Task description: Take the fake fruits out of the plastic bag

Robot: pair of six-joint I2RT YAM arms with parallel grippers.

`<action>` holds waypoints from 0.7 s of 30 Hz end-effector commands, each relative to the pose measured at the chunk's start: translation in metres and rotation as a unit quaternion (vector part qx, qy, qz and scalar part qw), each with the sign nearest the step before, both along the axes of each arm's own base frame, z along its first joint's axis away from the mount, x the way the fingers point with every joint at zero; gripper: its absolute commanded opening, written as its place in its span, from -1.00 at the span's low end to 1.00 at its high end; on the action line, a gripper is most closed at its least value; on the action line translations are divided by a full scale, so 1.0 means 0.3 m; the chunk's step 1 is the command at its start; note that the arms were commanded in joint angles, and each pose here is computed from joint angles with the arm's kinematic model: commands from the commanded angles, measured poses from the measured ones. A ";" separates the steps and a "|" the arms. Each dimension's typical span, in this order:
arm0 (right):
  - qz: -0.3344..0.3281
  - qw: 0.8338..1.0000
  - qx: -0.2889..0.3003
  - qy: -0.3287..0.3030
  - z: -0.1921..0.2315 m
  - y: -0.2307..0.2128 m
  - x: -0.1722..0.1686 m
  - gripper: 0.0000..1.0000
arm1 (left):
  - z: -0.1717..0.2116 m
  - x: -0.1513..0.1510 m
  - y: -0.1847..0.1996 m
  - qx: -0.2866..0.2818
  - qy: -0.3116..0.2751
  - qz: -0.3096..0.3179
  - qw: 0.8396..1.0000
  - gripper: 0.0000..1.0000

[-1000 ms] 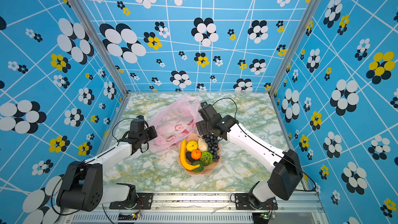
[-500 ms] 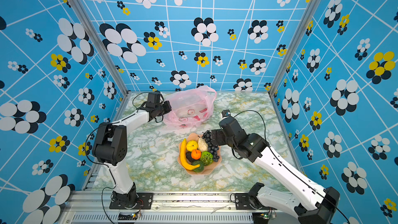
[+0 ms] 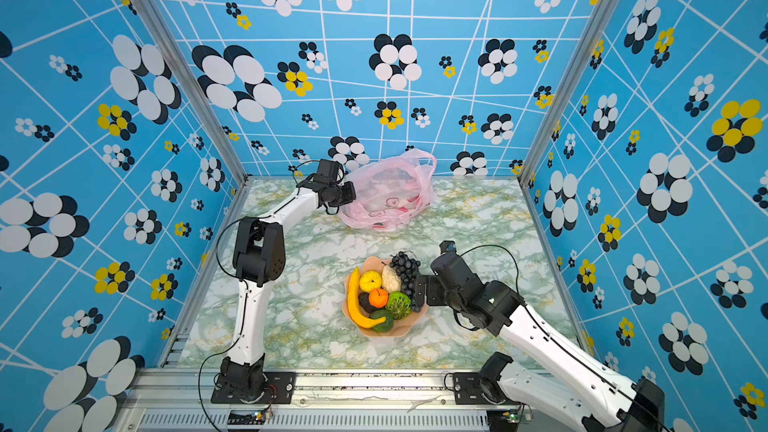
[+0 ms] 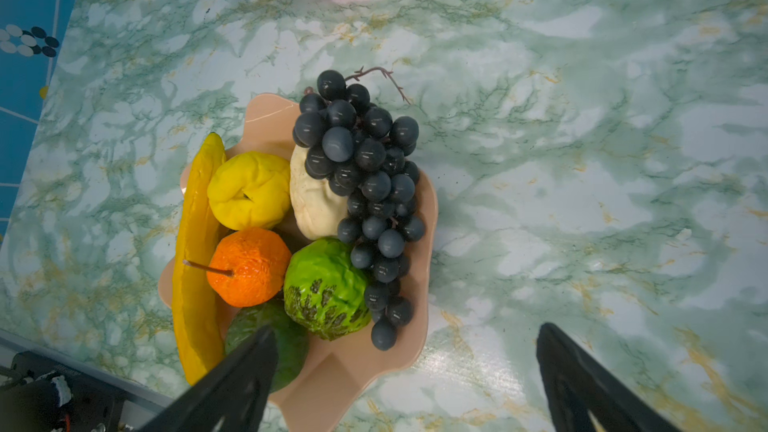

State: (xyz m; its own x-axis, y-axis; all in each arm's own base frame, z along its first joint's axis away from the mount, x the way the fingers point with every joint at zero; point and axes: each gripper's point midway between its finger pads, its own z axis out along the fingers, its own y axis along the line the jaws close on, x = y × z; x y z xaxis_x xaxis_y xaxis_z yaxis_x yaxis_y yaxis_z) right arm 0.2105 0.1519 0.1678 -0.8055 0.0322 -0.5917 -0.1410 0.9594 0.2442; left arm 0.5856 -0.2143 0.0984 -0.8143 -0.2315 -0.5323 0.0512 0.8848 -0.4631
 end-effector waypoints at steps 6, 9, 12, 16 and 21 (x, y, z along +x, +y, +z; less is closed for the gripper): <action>0.044 0.999 -0.011 -0.007 0.022 0.054 -0.060 0.98 | 0.127 -0.050 0.035 0.036 0.009 -0.008 0.999 0.02; 0.071 0.997 -0.040 -0.006 0.008 0.070 -0.111 0.98 | 0.224 -0.095 0.056 0.051 0.001 -0.012 0.999 0.30; 0.089 0.994 -0.069 0.003 -0.019 0.072 -0.157 0.98 | 0.286 -0.150 0.086 0.064 0.002 -0.011 0.998 0.44; 0.100 0.992 -0.073 0.015 -0.050 0.083 -0.202 0.99 | 0.329 -0.225 0.115 0.066 0.002 -0.005 0.998 0.54; 0.123 0.989 -0.071 0.049 -0.120 0.115 -0.278 0.98 | 0.356 -0.330 0.151 0.054 -0.007 0.005 0.998 0.59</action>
